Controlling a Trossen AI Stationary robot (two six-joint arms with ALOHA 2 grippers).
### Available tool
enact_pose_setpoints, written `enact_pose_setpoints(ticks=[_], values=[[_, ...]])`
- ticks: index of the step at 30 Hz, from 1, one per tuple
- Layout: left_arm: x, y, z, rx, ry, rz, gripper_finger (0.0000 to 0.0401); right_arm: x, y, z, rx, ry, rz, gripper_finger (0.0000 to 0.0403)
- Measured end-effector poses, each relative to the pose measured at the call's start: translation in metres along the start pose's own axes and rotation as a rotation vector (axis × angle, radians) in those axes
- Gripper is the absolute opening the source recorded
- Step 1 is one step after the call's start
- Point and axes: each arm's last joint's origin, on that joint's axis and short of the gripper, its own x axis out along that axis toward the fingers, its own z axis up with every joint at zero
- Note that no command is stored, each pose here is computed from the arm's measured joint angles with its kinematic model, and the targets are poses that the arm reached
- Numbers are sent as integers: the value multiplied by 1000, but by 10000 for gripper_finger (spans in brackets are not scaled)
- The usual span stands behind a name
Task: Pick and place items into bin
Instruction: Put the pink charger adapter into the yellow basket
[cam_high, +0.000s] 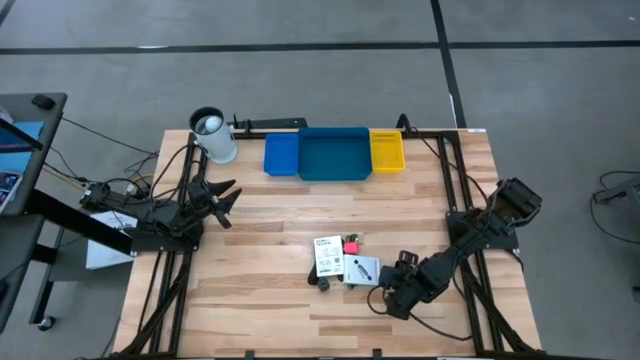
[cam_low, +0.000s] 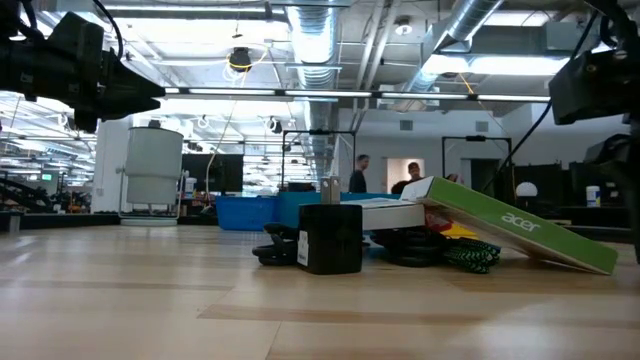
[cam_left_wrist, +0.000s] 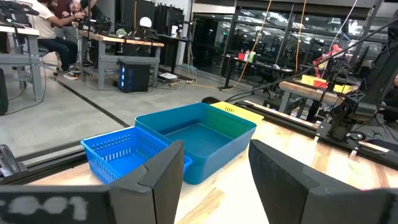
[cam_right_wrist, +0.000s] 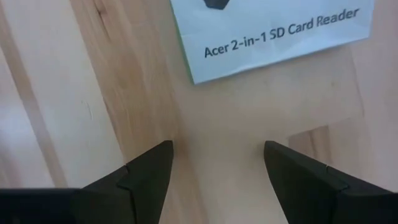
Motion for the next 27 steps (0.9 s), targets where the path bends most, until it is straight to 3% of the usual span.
enact_pose_setpoints(ticks=[9,16,27], values=[[0,0,0,0,1,0,171,-4,-1,1,-3,45,20,248],[0,0,0,0,0,0,171,-20,1,14,-104,55,-37,248],[0,0,0,0,0,0,171,-41,-15,24,-352,46,-327,248]])
